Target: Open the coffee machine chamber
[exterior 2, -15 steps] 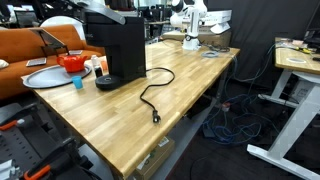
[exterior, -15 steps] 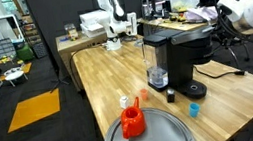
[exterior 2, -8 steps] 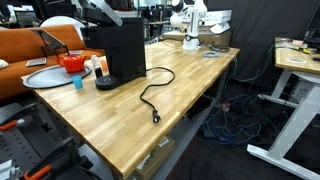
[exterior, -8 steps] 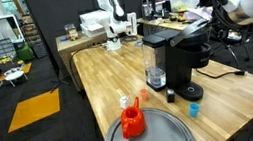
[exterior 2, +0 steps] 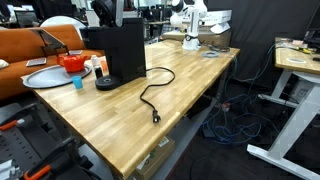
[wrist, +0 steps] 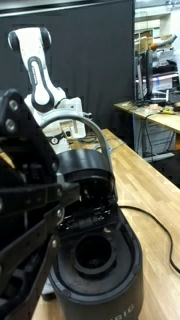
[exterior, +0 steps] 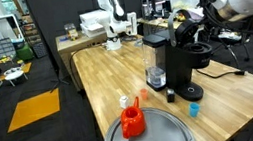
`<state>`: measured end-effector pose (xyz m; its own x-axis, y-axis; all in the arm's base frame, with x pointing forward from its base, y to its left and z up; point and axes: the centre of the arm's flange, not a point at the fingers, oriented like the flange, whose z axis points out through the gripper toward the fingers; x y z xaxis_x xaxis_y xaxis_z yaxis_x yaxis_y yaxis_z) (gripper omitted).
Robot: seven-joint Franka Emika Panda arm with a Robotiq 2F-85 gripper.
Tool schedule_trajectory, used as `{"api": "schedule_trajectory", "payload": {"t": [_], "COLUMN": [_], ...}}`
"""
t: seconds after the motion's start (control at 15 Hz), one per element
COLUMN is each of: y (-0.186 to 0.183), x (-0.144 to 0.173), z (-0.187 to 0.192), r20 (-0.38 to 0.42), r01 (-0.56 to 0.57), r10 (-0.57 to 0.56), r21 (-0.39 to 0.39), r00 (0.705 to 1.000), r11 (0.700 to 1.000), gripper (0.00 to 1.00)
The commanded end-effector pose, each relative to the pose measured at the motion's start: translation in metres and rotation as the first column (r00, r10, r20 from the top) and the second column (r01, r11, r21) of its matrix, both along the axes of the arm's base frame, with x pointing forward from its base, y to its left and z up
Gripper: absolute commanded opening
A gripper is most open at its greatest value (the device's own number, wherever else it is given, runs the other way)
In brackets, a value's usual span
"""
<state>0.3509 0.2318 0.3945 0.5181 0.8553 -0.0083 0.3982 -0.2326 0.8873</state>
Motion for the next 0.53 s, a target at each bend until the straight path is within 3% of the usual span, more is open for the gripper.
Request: {"api": "schedule_trajectory", "payload": {"t": [0.0, 0.07, 0.2, 0.27, 0.47], "y": [0.016, 0.023, 0.037, 0.032, 0.042], "x": [0.006, -0.001, -0.027, -0.013, -0.025], "z": [0.001, 0.002, 0.006, -0.002, 0.002], "r20": [-0.024, -0.031, -0.037, -0.02, -0.019], "r01": [-0.046, -0.062, -0.098, -0.07, -0.09], "r10": [0.045, 0.062, 0.098, 0.07, 0.09], "r21": [-0.026, -0.024, 0.008, 0.002, 0.013], "r00": [0.999, 0.998, 0.994, 0.997, 0.996], "r11": [0.999, 0.998, 0.995, 0.998, 0.996], "gripper": [0.0, 0.21, 0.33, 0.14, 0.33]}}
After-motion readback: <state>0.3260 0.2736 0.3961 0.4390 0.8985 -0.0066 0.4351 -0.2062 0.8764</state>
